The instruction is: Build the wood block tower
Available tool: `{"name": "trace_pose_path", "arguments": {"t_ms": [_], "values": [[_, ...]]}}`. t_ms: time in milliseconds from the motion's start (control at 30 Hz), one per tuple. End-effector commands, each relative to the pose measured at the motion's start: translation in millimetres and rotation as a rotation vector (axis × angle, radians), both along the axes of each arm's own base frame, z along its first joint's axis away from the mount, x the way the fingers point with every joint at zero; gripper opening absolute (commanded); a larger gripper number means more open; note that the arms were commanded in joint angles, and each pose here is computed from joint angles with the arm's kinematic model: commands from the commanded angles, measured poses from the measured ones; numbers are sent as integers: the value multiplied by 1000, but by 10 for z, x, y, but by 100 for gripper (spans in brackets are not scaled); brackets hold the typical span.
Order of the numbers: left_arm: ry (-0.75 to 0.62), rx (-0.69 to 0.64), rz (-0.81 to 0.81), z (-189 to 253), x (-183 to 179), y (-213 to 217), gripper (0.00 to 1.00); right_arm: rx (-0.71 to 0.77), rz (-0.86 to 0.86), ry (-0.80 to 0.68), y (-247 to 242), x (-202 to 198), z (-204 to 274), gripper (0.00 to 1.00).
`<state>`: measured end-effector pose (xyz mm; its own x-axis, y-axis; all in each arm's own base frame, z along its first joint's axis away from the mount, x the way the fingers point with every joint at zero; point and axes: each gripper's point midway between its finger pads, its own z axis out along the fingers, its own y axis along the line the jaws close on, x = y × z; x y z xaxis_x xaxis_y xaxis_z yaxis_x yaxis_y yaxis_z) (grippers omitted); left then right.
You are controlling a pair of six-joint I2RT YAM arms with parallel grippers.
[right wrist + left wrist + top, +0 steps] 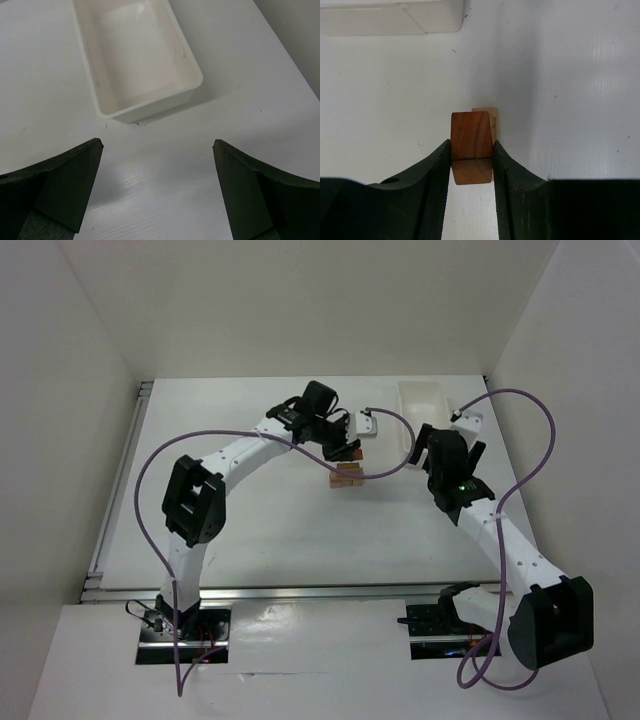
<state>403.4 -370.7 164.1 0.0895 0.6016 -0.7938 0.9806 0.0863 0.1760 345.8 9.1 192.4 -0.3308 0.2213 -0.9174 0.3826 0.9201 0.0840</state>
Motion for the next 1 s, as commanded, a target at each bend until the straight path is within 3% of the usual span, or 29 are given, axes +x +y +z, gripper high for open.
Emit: {"name": "trace_pose_path", "arguments": {"t_ms": [0,967], "values": [[-37,-14,-2,14,80,-113,12,-9,-26,1,-49,8,55,100],[-11,34,-41,-290,29,-185,13,-21,28,9,18,50,68,100]]}}
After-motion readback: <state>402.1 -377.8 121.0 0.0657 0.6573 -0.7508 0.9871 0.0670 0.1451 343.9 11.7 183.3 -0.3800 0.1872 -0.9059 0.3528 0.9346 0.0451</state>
